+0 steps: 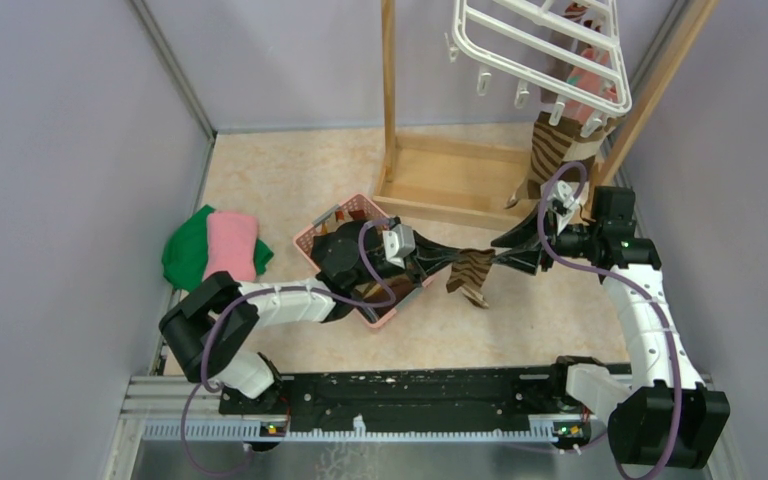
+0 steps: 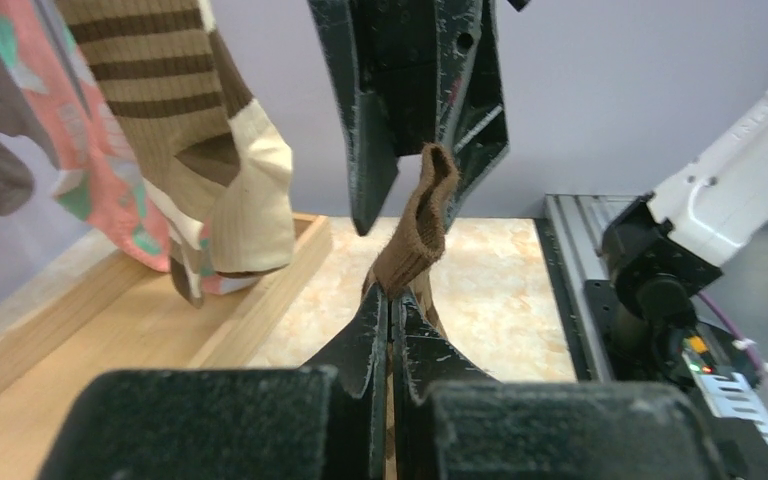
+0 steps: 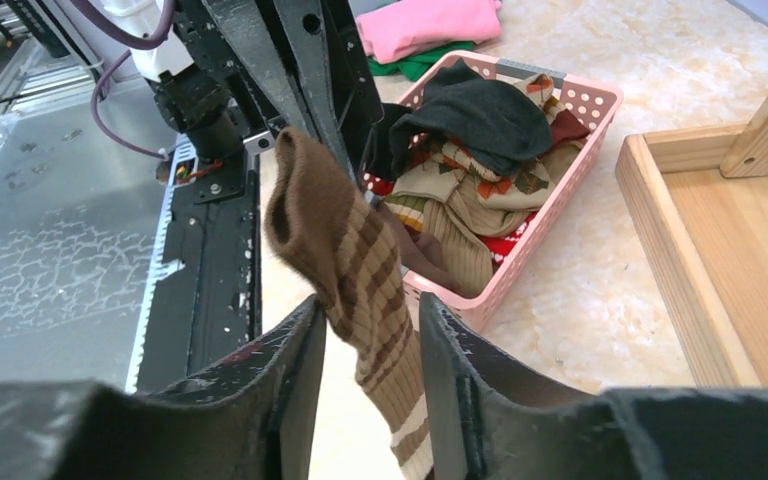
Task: Clip the socks to the hanger
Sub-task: Pick up the sock from the bin.
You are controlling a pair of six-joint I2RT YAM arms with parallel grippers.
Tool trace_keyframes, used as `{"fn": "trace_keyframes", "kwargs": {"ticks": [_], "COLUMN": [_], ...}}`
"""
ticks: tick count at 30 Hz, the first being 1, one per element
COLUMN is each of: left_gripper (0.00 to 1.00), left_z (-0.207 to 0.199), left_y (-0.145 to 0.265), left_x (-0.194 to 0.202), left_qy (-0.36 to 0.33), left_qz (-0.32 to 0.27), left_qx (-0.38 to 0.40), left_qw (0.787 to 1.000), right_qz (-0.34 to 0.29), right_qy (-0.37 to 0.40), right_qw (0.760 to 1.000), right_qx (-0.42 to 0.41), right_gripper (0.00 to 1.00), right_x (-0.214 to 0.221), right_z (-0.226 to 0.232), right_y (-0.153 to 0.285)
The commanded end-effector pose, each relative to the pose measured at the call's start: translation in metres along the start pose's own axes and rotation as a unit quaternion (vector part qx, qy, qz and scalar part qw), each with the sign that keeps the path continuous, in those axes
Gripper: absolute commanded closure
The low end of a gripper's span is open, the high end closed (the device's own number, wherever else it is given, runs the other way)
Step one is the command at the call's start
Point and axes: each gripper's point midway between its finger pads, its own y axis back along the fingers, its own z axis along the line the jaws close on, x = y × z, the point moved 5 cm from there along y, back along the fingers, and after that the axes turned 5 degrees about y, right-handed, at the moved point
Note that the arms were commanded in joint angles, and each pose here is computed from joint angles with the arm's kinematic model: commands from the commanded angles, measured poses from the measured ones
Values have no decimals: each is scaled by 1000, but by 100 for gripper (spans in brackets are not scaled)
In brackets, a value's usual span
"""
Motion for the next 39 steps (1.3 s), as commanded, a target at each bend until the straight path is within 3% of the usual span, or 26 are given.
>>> {"fn": "trace_keyframes", "kwargs": {"ticks": [1, 4, 9, 24, 31, 36, 39], "left_gripper": [100, 100, 100, 100, 100, 99, 89], "left_z": [-14, -13, -12, -16, -15, -13, -10], "left_y": [2, 2, -2, -4, -4, 1, 7], "left_x": [-9, -9, -9, -12, -12, -8, -6], "left_qy": [35, 47, 57, 80, 91, 102, 114], "left_qz": [-2, -1, -4, -17, -21, -15, -11], "left_qx": [46, 51, 61, 78, 84, 86, 86], "left_qw": [998, 998, 997, 994, 992, 991, 990], "right_qz": [-13, -23, -37, -48, -62, -61, -60], "right_qy": [38, 38, 40, 43, 41, 36, 34], "right_qw": [999, 999, 998, 996, 993, 994, 994], "right_qx": [-5, -18, -38, -65, -86, -88, -89], "right_gripper": [56, 46, 48, 68, 99, 100, 100], "right_x": [-20, -19, -18, -16, -21, -26, -29], "right_z": [0, 3, 8, 15, 20, 20, 19], "right_y": [2, 1, 0, -6, -6, -6, -6]}}
